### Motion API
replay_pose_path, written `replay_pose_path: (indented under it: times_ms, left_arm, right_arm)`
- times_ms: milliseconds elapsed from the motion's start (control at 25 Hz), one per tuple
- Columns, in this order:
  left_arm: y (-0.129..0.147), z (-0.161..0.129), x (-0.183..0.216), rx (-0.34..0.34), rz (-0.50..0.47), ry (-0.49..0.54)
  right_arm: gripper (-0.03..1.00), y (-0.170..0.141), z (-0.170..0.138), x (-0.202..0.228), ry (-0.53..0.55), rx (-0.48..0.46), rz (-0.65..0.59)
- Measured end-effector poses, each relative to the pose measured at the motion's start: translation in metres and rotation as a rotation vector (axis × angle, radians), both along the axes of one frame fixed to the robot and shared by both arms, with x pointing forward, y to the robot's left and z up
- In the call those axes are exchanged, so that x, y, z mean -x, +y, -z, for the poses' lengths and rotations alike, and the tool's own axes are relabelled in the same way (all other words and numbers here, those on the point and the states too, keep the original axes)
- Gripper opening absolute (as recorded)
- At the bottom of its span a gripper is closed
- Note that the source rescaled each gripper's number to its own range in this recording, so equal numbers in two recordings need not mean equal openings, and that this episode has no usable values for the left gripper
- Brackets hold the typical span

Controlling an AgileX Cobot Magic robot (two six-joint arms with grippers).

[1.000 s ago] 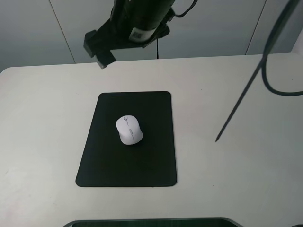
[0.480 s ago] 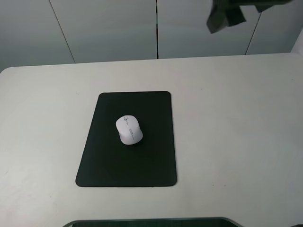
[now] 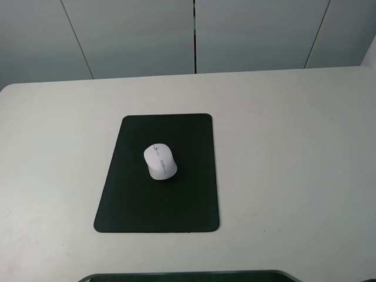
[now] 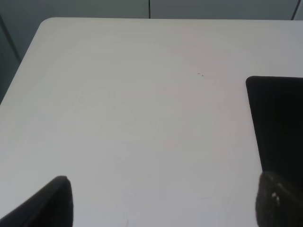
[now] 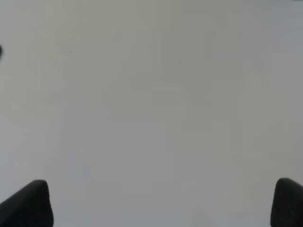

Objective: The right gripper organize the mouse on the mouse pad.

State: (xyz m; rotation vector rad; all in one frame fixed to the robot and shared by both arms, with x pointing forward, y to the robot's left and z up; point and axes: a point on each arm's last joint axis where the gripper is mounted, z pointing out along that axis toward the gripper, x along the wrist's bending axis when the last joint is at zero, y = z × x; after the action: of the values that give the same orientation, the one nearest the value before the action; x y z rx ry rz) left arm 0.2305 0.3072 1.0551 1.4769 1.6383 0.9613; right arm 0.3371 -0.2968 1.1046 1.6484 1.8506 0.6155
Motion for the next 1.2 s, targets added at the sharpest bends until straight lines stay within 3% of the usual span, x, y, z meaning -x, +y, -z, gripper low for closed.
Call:
replay_pose_path:
  times_ms: [320, 560, 880, 1200]
  left_arm:
    - [0.000, 0.000, 0.000, 0.000, 0.000, 0.000]
    - [0.000, 0.000, 0.000, 0.000, 0.000, 0.000]
    - [0.000, 0.000, 0.000, 0.000, 0.000, 0.000]
    - [0.000, 0.000, 0.000, 0.000, 0.000, 0.000]
  right_arm:
    - [0.99, -0.008, 0.013, 0.069, -0.165, -0.070, 0.067]
    - [0.99, -0.008, 0.029, 0.096, -0.249, -0.099, 0.099]
    - [0.99, -0.006, 0.051, 0.109, -0.297, -0.112, 0.115]
    - [0.99, -0.004, 0.052, 0.107, -0.317, -0.107, 0.084]
